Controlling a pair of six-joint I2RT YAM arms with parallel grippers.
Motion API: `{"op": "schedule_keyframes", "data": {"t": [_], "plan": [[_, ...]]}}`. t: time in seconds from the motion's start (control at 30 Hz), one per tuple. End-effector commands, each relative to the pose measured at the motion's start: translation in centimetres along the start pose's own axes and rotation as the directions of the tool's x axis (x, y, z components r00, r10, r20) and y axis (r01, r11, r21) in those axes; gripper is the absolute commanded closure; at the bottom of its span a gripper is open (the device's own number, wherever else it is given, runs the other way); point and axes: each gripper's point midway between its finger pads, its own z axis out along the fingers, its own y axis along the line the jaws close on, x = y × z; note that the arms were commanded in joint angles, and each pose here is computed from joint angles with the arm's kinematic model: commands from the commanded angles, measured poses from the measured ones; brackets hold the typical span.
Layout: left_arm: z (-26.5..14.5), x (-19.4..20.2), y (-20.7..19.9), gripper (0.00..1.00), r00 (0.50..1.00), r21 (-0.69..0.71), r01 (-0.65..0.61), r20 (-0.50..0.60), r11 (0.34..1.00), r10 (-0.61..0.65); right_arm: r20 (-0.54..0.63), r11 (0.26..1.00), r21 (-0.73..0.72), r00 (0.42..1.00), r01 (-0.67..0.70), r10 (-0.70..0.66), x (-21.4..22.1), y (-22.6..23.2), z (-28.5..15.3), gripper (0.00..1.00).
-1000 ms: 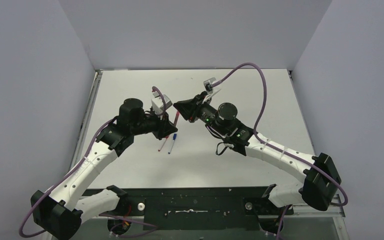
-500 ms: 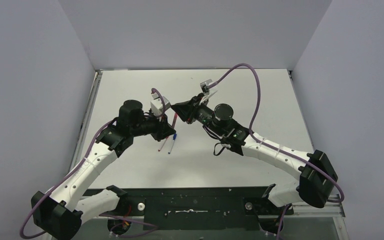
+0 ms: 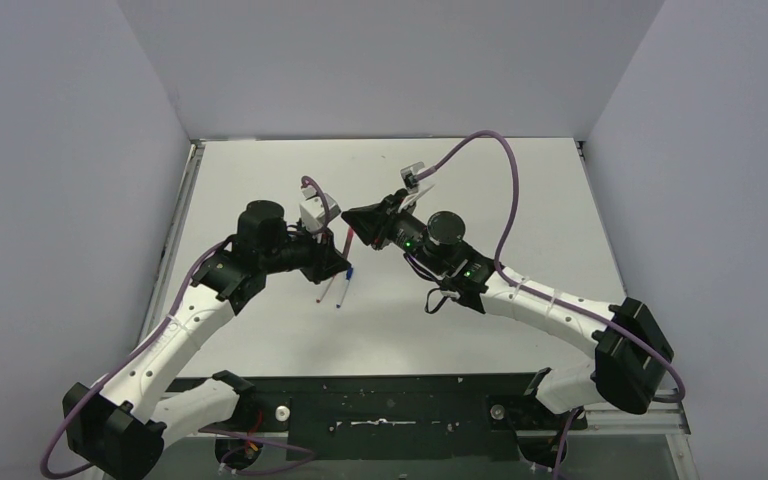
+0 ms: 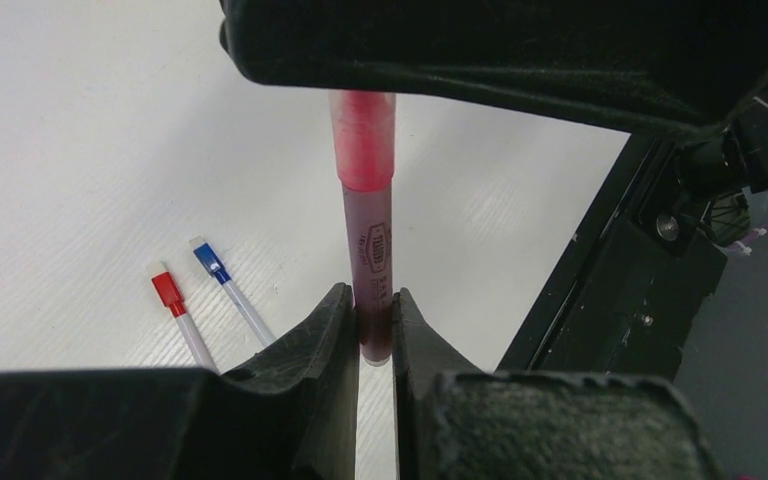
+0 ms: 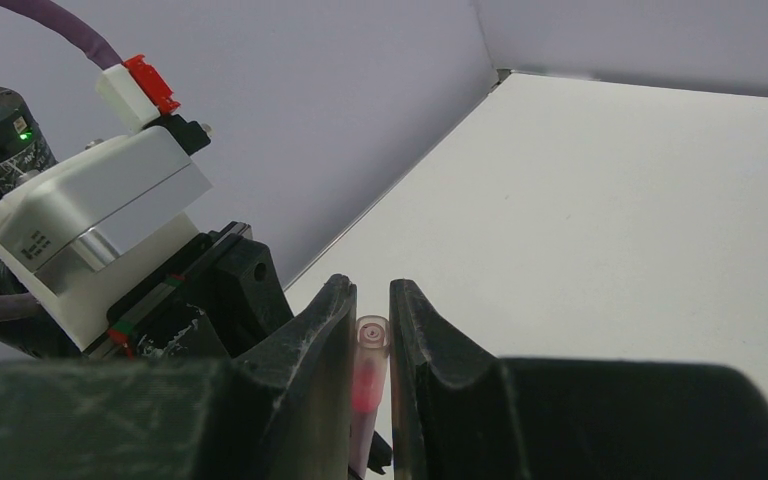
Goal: Insert the pens into the pen caps
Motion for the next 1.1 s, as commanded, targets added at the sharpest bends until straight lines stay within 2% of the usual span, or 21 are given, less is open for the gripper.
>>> {"op": "schedule_keyframes", "data": {"t": [0.0, 1.07], "plan": [[-6.3, -17.1, -3.8, 1.0, 0.773, -0.06, -0.305, 0.568, 0.95, 0.284, -0.547, 0.999, 0.037, 0.836, -0.036, 0.051, 17.0, -1.4, -5.6, 1.0], [-8.2, -18.9, -3.3, 1.0, 0.734, -0.108, -0.321, 0.599, 0.941, 0.319, -0.63, 0.996, 0.041, 0.772, -0.073, 0.083, 21.5, -0.8, -7.5, 1.0]]}}
